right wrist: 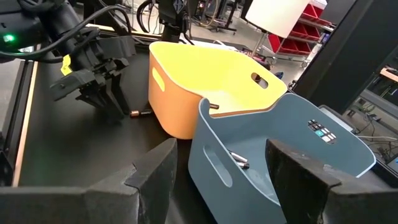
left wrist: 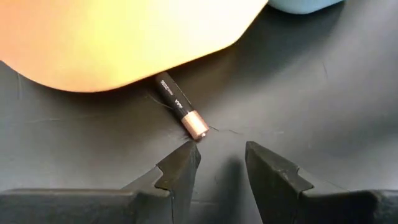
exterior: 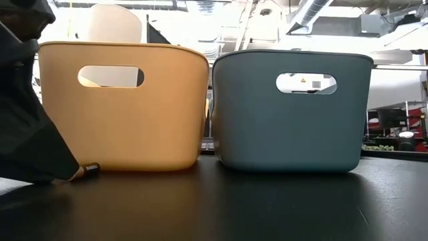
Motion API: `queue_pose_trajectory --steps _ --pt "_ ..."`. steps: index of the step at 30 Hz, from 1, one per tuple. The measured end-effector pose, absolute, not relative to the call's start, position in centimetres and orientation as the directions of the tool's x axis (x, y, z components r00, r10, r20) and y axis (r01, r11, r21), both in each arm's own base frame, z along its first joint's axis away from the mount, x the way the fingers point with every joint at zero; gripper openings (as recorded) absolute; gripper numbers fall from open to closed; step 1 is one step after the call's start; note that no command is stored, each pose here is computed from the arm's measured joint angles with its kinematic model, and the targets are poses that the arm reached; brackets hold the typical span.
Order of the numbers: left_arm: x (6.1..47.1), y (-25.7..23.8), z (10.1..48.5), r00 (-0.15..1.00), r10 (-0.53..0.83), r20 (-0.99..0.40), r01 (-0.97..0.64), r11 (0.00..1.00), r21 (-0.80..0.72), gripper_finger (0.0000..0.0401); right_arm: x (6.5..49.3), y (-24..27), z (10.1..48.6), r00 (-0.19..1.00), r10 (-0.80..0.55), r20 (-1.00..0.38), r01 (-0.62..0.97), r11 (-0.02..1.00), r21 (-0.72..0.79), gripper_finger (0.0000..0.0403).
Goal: Sort batteries
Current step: Put the black battery into the yellow bin
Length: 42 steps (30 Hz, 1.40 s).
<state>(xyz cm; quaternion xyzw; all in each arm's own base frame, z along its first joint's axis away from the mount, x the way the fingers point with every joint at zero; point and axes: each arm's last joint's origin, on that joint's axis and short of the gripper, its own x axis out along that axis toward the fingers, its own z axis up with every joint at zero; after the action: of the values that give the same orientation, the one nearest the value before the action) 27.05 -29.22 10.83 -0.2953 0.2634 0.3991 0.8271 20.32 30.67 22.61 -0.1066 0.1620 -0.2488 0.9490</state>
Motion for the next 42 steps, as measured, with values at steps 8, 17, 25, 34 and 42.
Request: queue_pose_trajectory --steps 8,17,25,34,42 --pt "27.4 -28.7 10.8 0.522 0.521 -0.675 -0.826 0.506 -0.248 0.0139 20.5 30.7 22.6 0.823 -0.508 -0.255 0.440 0.854 -0.278 0.0260" --pt "27.1 -28.4 11.7 0.475 0.526 -0.705 -0.847 0.492 -0.202 0.0139 20.5 30.8 22.6 0.825 -0.504 -0.255 0.435 0.855 -0.284 0.0260" --pt "28.0 -28.1 12.1 0.468 0.517 -0.717 -0.848 0.491 -0.199 0.0139 20.5 30.8 22.6 0.825 -0.504 -0.255 0.434 0.855 -0.284 0.0260" --pt "29.1 -27.9 12.1 0.502 0.506 -0.702 -0.832 0.505 -0.230 0.0145 20.5 30.8 22.6 0.825 -0.504 -0.255 0.434 0.855 -0.284 0.0260" --pt "30.5 -26.4 12.1 0.471 0.523 -0.710 -0.849 0.488 -0.202 0.0156 20.5 30.8 22.6 0.825 -0.504 -0.256 0.434 0.855 -0.284 0.0260"
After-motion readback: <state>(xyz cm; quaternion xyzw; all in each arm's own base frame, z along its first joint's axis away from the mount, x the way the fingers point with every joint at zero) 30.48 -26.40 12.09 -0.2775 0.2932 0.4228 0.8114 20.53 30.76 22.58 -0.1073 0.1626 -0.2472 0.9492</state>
